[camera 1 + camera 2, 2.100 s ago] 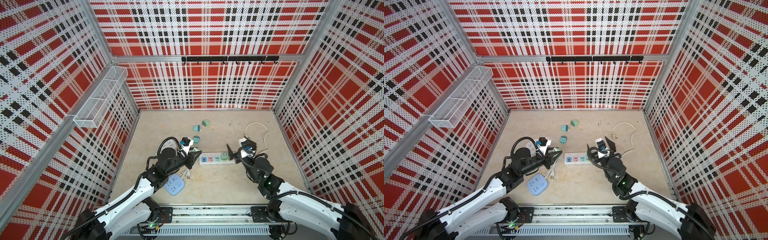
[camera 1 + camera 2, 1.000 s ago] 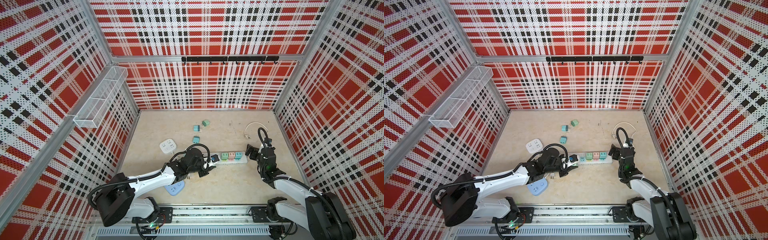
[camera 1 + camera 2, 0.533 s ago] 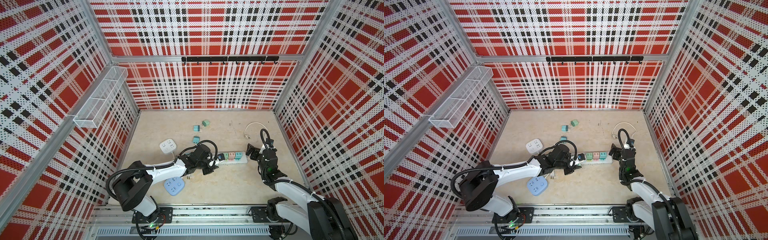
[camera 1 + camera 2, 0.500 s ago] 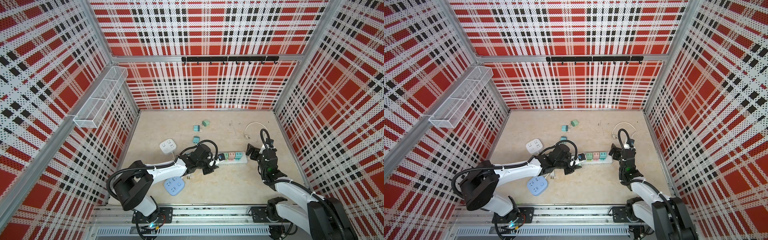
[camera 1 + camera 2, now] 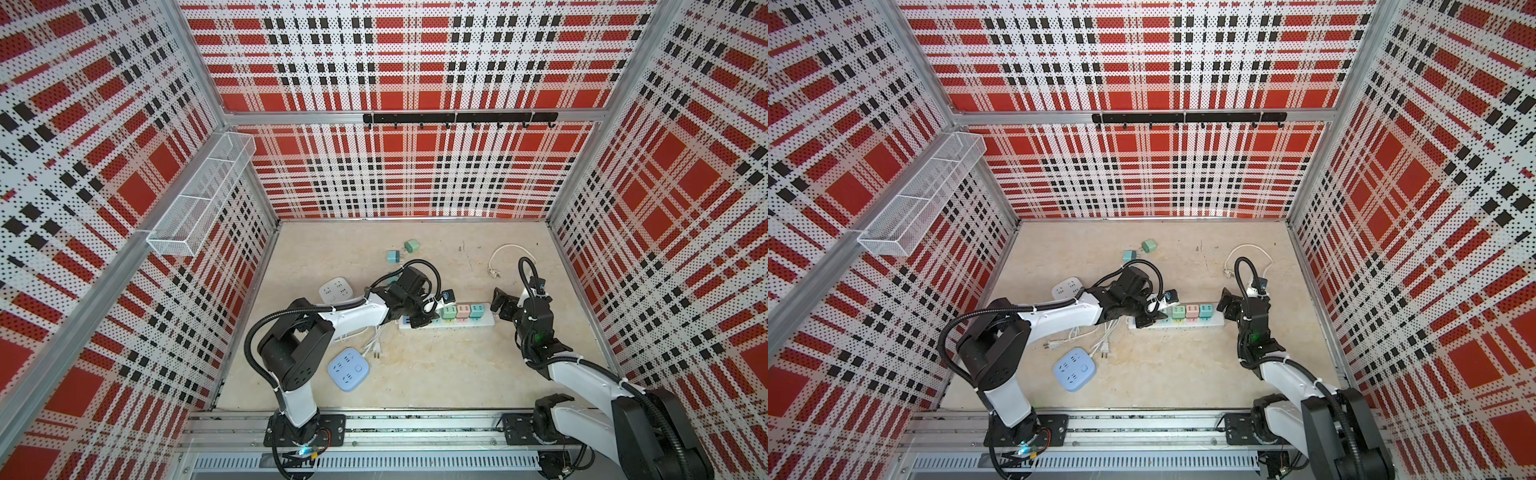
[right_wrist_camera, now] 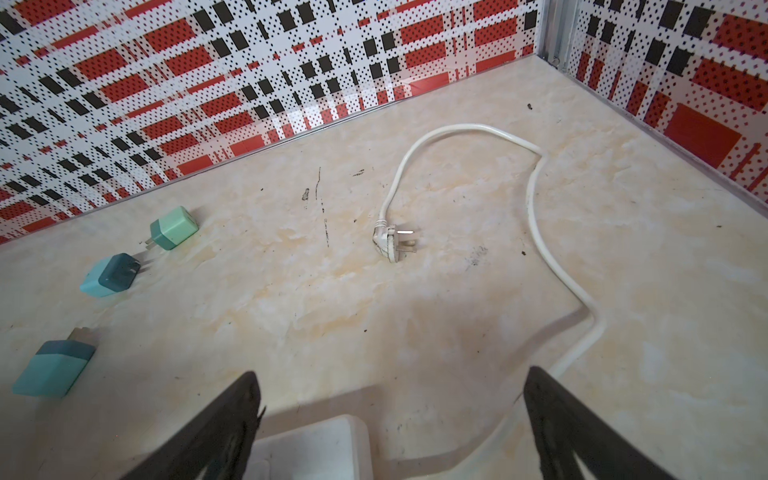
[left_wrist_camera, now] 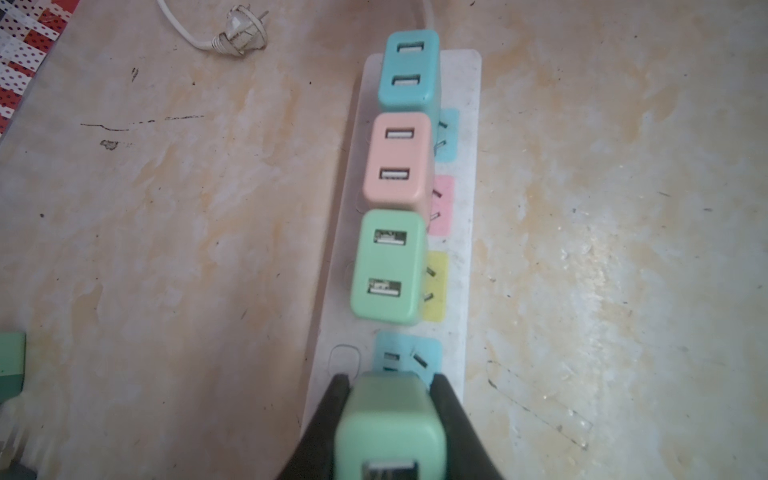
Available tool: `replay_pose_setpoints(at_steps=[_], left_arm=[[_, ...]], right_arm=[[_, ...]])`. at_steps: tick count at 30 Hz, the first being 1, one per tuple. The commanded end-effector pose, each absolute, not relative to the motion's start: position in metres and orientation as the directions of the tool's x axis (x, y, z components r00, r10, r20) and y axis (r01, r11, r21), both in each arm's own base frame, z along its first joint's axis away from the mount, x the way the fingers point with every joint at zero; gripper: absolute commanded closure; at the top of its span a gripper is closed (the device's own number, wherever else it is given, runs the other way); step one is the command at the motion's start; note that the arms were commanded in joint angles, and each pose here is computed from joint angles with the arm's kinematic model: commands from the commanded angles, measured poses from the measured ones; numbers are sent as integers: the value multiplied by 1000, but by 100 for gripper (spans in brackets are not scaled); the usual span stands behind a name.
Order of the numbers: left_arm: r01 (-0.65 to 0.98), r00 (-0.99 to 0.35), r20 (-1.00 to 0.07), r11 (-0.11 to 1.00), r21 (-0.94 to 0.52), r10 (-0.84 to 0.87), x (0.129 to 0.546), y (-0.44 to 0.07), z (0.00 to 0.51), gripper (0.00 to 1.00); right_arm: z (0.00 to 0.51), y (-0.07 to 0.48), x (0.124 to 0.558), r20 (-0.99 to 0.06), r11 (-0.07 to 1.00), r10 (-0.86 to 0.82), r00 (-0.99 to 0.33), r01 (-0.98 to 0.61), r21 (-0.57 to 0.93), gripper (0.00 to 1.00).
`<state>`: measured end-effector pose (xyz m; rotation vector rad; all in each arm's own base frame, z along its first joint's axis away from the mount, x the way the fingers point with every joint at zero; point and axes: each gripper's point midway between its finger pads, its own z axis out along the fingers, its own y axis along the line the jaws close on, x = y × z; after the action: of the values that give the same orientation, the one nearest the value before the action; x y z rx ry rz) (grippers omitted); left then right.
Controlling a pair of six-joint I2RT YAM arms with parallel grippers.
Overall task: Insert the plug
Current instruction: 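Carry the mint-green adapter with the left gripper above the socket beside the other mint-green adapter, then press the mint-green adapter into the socket and open the left gripper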
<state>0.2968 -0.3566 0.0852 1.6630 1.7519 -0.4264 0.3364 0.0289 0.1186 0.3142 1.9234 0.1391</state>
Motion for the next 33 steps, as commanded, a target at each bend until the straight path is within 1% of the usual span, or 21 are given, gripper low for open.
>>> replay_pose_setpoints(at_steps=[1,18,24,33], left_arm=[[974,81,-656,80,212,750,294,-362,83,100],[986,79,-646,34,161,759,293,-371,60,100],[988,69,-641,37,150,764,295,-371,55,100],[995,-12,-633,75,73,774,299,-364,47,100]], right_arm=[[134,30,344,-910,955,293,-293,138,263,0],[134,31,343,-910,955,294,-294,133,265,0],[134,29,343,-911,954,295,-289,139,265,0],[134,30,344,-910,954,295,-293,137,265,0]])
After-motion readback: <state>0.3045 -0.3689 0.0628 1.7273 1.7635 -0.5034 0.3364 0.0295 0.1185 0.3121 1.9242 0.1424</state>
